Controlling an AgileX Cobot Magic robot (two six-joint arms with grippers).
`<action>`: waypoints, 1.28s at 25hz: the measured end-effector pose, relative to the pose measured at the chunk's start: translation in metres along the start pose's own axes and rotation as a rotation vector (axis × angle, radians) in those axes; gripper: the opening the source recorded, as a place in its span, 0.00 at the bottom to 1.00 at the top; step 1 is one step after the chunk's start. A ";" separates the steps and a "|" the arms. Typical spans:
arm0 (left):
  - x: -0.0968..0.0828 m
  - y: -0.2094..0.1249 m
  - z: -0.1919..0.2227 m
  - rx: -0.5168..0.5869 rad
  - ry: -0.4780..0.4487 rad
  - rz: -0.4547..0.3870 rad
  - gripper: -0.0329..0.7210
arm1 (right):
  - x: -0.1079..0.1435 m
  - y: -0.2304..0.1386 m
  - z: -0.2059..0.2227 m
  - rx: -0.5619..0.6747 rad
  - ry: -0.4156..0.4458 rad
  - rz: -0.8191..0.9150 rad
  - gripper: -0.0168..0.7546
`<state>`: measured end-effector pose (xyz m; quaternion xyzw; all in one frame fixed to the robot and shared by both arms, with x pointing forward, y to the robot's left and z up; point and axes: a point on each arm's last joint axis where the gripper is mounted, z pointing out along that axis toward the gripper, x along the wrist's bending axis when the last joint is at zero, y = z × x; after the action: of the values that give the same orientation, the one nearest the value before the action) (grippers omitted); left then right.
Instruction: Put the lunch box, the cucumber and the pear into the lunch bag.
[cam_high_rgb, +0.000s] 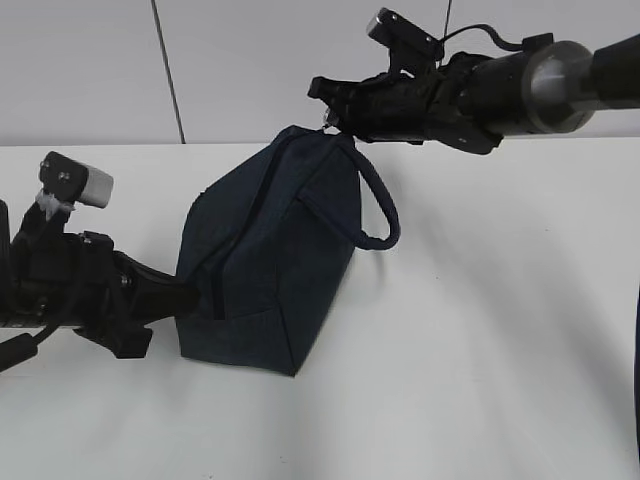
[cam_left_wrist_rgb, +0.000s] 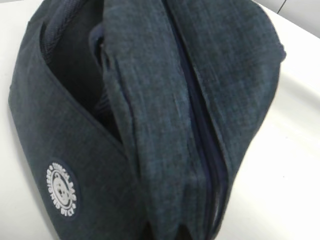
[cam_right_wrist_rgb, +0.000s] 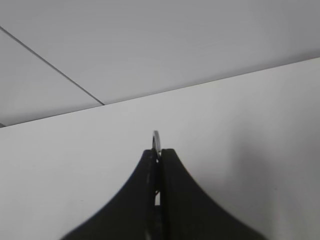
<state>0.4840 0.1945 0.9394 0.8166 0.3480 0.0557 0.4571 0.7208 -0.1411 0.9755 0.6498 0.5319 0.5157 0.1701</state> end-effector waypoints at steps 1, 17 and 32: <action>0.000 0.000 0.000 0.000 0.000 0.000 0.05 | 0.000 0.000 0.000 0.000 0.002 0.001 0.02; -0.005 0.004 -0.013 0.015 0.042 0.090 0.57 | 0.016 0.035 -0.027 -0.065 0.109 -0.287 0.65; -0.027 0.018 -0.080 0.083 0.289 0.054 0.59 | 0.037 0.031 -0.149 0.048 0.192 -0.420 0.61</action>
<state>0.4399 0.2284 1.0061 0.8273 0.3899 0.1705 0.3667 0.6062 -0.1697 1.0785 0.4766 0.6814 0.5155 0.2067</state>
